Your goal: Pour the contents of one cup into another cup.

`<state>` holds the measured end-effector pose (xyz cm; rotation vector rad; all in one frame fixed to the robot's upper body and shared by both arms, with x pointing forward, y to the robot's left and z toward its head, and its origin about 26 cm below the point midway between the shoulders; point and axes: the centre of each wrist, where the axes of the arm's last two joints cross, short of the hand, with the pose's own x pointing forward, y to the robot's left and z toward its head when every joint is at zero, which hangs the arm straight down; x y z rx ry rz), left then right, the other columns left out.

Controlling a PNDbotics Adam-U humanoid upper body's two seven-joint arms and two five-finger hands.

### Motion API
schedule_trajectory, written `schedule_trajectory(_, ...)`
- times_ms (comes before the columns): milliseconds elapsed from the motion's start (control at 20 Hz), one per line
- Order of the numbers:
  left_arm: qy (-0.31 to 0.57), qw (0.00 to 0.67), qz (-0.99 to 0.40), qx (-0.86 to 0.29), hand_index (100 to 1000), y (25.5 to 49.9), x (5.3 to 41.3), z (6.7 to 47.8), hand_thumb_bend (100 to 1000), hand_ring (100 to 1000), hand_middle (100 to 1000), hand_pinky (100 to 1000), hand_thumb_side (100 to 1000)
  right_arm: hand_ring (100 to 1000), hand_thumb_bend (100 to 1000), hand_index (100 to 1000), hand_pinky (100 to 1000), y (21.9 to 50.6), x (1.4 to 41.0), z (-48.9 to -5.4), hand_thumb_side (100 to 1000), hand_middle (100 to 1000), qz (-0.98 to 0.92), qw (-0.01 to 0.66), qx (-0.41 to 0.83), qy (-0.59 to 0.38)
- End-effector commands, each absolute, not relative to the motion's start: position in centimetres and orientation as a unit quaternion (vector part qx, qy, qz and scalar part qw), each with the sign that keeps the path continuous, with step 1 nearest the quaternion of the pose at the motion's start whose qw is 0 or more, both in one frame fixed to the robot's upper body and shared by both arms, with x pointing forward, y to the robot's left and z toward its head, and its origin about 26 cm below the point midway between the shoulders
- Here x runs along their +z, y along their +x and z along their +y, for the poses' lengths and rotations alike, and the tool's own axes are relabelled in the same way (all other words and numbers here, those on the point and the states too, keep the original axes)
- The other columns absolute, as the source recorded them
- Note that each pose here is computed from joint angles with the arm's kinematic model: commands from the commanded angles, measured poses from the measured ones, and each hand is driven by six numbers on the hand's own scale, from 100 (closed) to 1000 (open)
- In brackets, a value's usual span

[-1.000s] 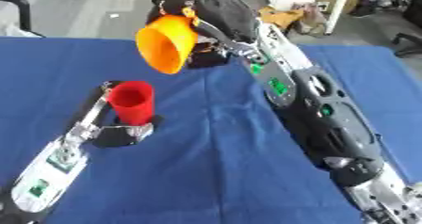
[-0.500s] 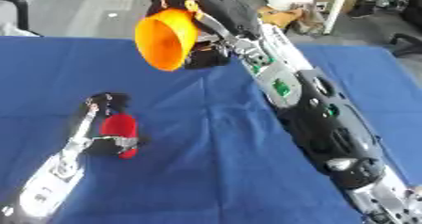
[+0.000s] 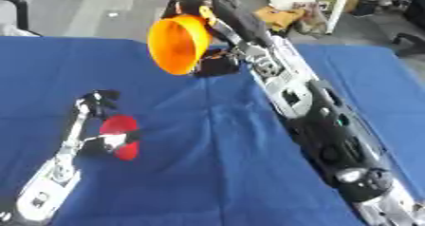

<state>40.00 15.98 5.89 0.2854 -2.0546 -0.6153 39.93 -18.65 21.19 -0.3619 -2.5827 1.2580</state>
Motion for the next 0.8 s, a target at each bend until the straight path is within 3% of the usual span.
schedule_trajectory(50,0.107,0.467,-0.848,-0.224,768,40.1,7.9,16.8,1000,622,646,412,709,600,136,515,555,39.7,21.1,-19.1,147,271,-0.900,0.176,0.390,-0.083)
schedule_trajectory(350,0.077,0.477,-0.852,-0.199,768,39.5,8.8,17.0,1000,622,647,412,751,572,159,507,502,39.0,18.1,-17.8,166,286,-0.893,0.327,0.302,0.072)
schedule_trajectory(650,0.073,0.474,-0.858,-0.181,768,39.0,9.6,17.9,1000,623,648,414,754,571,209,507,497,38.2,16.6,-17.7,192,299,-0.871,0.383,0.276,0.135)
schedule_trajectory(800,0.075,0.473,-0.860,-0.177,768,38.6,9.7,18.4,1000,623,648,414,754,576,286,523,496,38.2,15.9,-17.7,234,323,-0.866,0.394,0.273,0.142)
